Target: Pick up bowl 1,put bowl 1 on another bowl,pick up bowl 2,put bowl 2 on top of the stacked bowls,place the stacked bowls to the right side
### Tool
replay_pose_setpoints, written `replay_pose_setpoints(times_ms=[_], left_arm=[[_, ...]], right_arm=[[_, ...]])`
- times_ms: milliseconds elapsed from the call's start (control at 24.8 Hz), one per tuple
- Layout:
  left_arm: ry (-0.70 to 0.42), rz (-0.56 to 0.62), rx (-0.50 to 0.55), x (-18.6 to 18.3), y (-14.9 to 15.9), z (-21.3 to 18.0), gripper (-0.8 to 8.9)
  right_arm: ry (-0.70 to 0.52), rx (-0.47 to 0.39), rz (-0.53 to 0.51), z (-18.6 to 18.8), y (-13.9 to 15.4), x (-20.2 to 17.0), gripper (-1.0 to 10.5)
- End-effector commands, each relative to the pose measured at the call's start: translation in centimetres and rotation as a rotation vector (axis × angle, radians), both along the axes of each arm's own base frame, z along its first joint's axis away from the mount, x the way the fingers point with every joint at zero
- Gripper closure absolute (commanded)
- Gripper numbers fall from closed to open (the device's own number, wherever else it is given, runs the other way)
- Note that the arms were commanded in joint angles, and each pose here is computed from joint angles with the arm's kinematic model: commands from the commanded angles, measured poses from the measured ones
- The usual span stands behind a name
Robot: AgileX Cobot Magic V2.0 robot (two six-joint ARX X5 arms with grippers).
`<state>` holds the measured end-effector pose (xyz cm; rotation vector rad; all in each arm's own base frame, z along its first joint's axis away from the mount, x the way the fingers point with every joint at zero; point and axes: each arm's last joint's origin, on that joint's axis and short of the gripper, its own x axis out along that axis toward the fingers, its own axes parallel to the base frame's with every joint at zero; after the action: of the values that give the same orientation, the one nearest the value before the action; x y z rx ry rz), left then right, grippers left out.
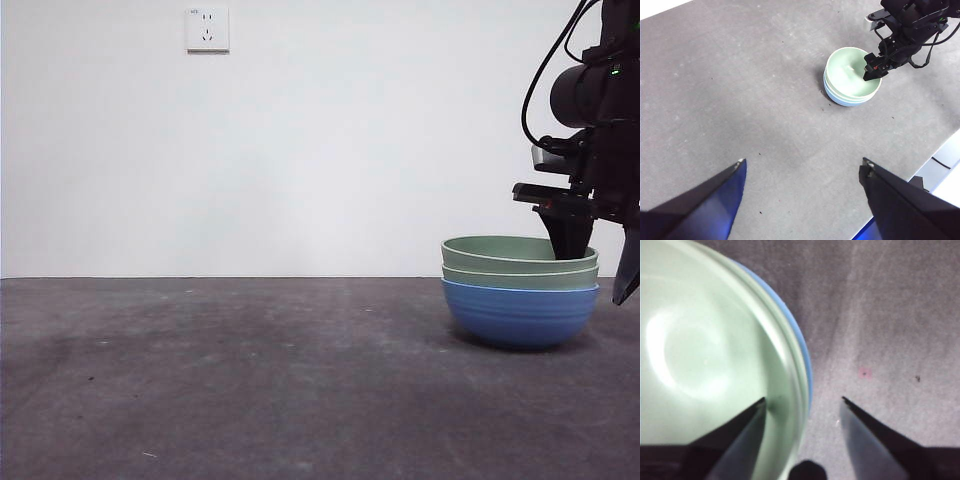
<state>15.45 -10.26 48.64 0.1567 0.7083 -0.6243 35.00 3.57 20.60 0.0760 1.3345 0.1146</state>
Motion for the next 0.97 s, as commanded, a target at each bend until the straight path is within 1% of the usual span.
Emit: replay_pose_setpoints(times_ms=[40,161,242,362,483,604,846,886,926,967], left_arm=[[0.033,-0.001,0.020,-0.4,0.2,-0.3,4.36],[0.026,-0.012,0.031,-0.3,0.1,-0.3,4.36],[0.021,-0.020,0.039,-0.4,0.2,-0.3,4.36],[0.008,-0.044,0.058,-0.4,0.2,-0.3,4.36],[0.001,-0.054,0.067,-0.4,0.2,-0.3,4.36],[0.004,-0.060,0.063,-0.4,0.1,-0.3,4.37],[0.038,-0.165,0.002,-0.6,-0.1,-0.3,4.42],[0.039,-0.169,-0.001,-0.6,-0.1,-0.3,4.46],[0.040,-0.174,-0.002,-0.7,-0.1,-0.3,4.75],[0.041,-0.179,-0.005,-0.7,-0.2,-0.3,5.45]], right_arm=[[-0.060,-0.004,0.028,2.0,-0.1,-0.9,6.8],[-0.136,0.003,0.023,5.8,-0.3,-3.1,6.8],[-0.139,0.008,0.031,8.1,-0.4,-5.4,6.9],[-0.111,0.071,0.106,11.4,0.3,-10.2,6.9],[-0.132,0.107,0.155,13.3,0.9,-13.2,6.9],[-0.178,0.115,0.209,14.8,1.5,-15.9,7.0],[-0.243,0.153,0.258,16.7,1.9,-20.3,7.1],[-0.248,0.157,0.267,16.9,1.9,-20.8,7.4],[-0.253,0.159,0.278,17.0,1.9,-21.2,7.9],[-0.258,0.162,0.290,17.1,1.9,-21.7,8.7]])
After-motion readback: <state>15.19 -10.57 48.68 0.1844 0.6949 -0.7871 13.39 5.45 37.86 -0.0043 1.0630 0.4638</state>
